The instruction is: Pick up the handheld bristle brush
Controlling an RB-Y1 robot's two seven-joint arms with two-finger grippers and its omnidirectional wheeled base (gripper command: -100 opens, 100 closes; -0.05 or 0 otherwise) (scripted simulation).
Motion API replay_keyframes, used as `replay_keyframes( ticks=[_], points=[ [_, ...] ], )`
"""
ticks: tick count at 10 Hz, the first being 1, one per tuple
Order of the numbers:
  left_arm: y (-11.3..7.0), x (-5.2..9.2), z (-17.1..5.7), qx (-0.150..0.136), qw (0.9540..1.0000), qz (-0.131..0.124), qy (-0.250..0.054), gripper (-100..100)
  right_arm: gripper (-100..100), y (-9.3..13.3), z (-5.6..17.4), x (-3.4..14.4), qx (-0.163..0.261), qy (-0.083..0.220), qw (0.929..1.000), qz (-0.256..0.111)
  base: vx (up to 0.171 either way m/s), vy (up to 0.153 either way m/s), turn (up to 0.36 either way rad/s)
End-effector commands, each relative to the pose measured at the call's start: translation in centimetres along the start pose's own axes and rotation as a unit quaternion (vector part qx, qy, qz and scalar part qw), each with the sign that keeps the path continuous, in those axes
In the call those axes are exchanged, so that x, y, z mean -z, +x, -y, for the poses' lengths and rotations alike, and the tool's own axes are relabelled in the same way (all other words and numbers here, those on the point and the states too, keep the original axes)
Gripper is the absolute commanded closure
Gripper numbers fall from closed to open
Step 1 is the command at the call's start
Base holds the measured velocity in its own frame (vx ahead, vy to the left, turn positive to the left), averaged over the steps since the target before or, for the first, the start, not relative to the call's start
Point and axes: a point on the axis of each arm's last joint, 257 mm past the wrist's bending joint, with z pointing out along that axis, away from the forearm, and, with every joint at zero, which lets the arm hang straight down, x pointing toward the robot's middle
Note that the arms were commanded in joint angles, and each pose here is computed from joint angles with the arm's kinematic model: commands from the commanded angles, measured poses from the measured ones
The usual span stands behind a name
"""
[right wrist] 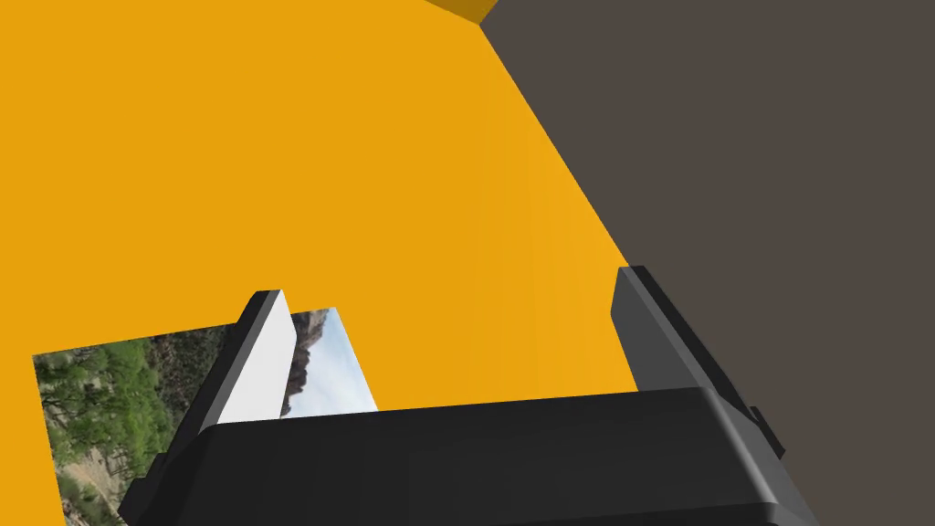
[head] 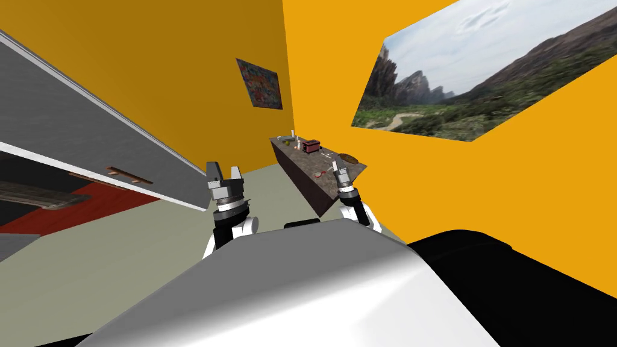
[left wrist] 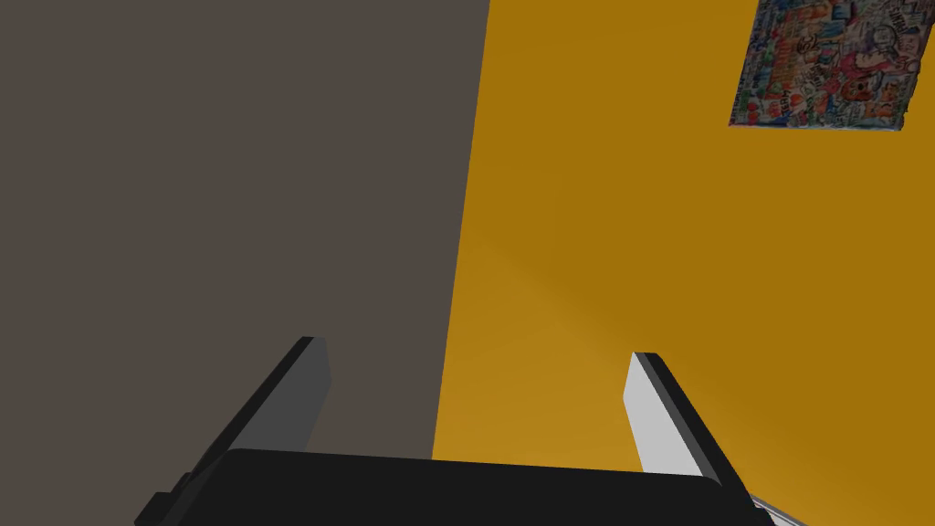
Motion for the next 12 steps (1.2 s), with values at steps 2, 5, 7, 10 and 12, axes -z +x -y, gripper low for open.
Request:
replay_keyframes(
  ticks=[2,5,7,10,12],
  points=[
    [0.0,0.0,0.0,0.000,1.0000,0.000,0.000,0,-100,3.5,0.6,-0.4,0.043,-0.008,0.9972,-0.062,-0.005,0.119,0.194],
    [0.0,0.0,0.0,0.000,1.0000,0.000,0.000,0,-100,5.3,0.9,-0.5,0.072,-0.016,0.9930,-0.092,-0.012,0.054,0.099],
    [0.0,0.0,0.0,0.000,1.0000,0.000,0.000,0,-100,7.1,1.3,-0.5,0.095,-0.024,0.9878,-0.121,-0.002,0.037,0.117],
    [0.0,0.0,0.0,0.000,1.0000,0.000,0.000,0,-100,10.7,2.1,-0.2,0.138,-0.046,0.9729,-0.179,-0.003,0.028,0.146],
    [0.0,0.0,0.0,0.000,1.0000,0.000,0.000,0,-100,12.5,2.7,0.0,0.165,-0.060,0.9617,-0.211,-0.007,0.016,0.126]
  ],
)
